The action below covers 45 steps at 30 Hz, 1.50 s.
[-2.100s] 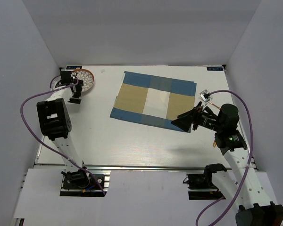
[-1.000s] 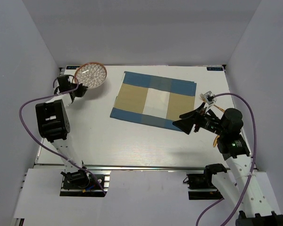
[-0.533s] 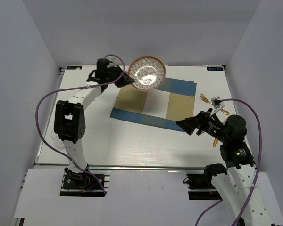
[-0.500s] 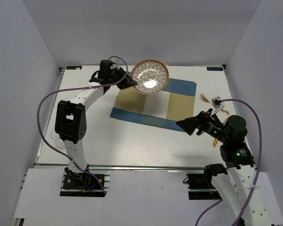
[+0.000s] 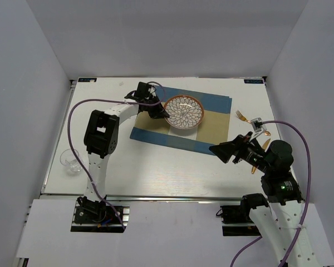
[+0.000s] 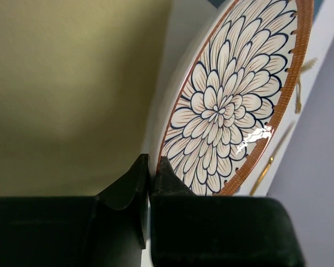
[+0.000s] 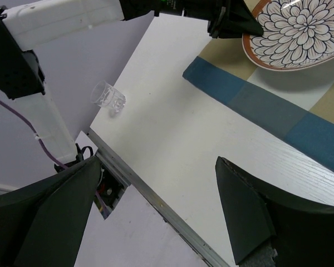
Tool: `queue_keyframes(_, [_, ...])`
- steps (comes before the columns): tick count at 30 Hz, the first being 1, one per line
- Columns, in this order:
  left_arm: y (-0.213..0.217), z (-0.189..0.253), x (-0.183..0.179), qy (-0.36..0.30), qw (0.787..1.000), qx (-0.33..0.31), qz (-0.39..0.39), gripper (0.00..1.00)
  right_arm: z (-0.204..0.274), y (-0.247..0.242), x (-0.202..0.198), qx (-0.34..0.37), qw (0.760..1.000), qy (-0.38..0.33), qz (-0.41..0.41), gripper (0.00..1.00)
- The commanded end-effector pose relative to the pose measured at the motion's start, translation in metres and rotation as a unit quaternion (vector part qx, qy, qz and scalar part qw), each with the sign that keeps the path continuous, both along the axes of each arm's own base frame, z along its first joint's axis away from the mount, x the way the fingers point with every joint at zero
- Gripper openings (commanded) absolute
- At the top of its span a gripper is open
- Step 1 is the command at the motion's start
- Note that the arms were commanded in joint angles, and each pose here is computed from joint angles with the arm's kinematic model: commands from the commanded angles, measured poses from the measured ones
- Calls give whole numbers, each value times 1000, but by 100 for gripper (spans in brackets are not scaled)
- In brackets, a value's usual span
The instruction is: Set the dinner table for one person
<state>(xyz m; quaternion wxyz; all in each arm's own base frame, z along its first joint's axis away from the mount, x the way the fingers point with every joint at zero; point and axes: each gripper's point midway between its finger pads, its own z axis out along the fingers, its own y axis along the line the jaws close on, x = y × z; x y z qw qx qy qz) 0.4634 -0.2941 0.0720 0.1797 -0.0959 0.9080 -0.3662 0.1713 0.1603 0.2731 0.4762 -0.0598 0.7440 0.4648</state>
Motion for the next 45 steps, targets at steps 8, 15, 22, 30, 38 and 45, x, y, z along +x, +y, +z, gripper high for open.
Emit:
queue_keyframes(8, [-18,45,32,-73,996,-50,-20,0,1,-2,-5,-13,1000,-17,4,89])
queue_keyframes(15, [-22,53,33,-86,994,-69,-26,0,0,0,-2,-11,1000,-16,8,89])
queue_keyframes(22, [-21,46,32,-70,995,-64,-21,18,-1,0,-2,-9,1000,-13,8,89])
queue_keyframes(30, [-8,55,21,-83,996,-41,-7,98,-3,0,0,-12,1000,-11,8,89])
queue_keyframes(38, [82,93,-9,-67,977,148,137,98,-13,-12,20,-50,998,10,-42,89])
queue_keyframes(45, [164,129,-77,-80,935,266,220,98,-47,-33,51,-90,985,82,-120,89])
